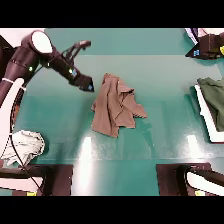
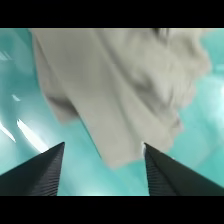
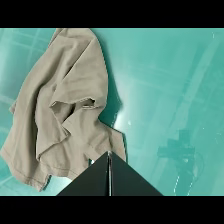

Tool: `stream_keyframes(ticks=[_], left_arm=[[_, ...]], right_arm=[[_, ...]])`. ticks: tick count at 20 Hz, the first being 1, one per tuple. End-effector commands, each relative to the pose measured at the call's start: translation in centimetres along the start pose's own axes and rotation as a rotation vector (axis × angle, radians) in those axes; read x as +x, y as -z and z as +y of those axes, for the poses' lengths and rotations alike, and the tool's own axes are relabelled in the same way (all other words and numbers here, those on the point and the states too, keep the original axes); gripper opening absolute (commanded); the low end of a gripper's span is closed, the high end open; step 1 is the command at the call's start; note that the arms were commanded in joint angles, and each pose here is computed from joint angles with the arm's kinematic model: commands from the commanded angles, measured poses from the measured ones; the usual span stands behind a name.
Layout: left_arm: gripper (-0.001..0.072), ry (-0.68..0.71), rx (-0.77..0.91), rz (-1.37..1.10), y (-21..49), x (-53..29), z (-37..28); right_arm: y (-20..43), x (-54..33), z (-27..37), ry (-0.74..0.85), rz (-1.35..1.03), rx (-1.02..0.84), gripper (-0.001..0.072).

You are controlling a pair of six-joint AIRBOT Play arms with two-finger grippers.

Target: Fold the shirts.

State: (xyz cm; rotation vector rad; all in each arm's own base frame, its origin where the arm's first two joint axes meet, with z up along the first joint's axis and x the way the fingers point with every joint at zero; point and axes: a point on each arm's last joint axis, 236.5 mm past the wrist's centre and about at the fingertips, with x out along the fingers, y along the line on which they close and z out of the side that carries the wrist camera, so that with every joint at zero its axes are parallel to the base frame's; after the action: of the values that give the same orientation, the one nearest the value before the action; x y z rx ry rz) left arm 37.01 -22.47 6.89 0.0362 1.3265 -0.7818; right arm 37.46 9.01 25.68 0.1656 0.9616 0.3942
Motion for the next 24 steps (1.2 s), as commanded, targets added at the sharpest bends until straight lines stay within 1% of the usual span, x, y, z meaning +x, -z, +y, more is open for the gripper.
stream_keyframes(ticks=[1, 4, 5, 8, 12, 15, 16, 18, 19, 22, 24], left_arm=[[0.0577, 0.089, -0.164, 0.04, 4.5, 4.2, 0.3], [0.0578, 0.2, -0.269, 0.075, 8.5, 8.7, -0.7], [0.0578, 0.212, -0.298, 0.081, 9.5, 9.9, -0.6], [0.0578, 0.184, -0.353, 0.086, 11.4, 11.8, 0.6], [0.0577, 0.168, -0.36, 0.07, 11.5, 12.4, 1.0], [0.0575, 0.167, -0.286, 0.063, 11.1, 13.5, -0.7], [0.0473, 0.166, -0.244, 0.066, 11.2, 13.9, -1.5], [0.012, 0.167, -0.217, 0.067, 11.2, 14.3, -2.3], [0.0025, 0.17, -0.219, 0.066, 11.1, 14.2, -2.4], [0.0025, 0.183, -0.222, 0.058, 9.7, 11.9, -2.0], [0.0025, 0.163, -0.189, -0.025, 7.2, 8.6, -1.4]], right_arm=[[0.0, 0.0, 0.0, 0.0, -0.001, 0.0, 0.0019], [-0.1, 0.0, 0.0, 0.001, -0.003, 0.0, 0.0019], [-0.2, 0.0, 0.0, 0.001, -0.007, 0.0, 0.0019], [-0.2, 0.0, 0.0, 0.001, -0.008, 0.0, 0.002], [-0.2, 0.0, 0.0, 0.001, -0.008, 0.0, 0.002], [-0.2, 0.0, 0.1, -0.001, -0.007, -0.001, 0.002], [-0.2, 0.0, 0.1, -0.001, -0.007, -0.002, 0.0019], [-0.2, 0.0, 0.1, -0.001, -0.006, -0.002, 0.0019], [-0.1, 0.1, 0.1, -0.002, -0.004, -0.001, 0.002], [1.9, 2.4, 0.5, -0.049, 0.079, 0.026, 0.002], [5.0, 5.9, 0.6, -0.07, 0.191, 0.047, 0.0027]])
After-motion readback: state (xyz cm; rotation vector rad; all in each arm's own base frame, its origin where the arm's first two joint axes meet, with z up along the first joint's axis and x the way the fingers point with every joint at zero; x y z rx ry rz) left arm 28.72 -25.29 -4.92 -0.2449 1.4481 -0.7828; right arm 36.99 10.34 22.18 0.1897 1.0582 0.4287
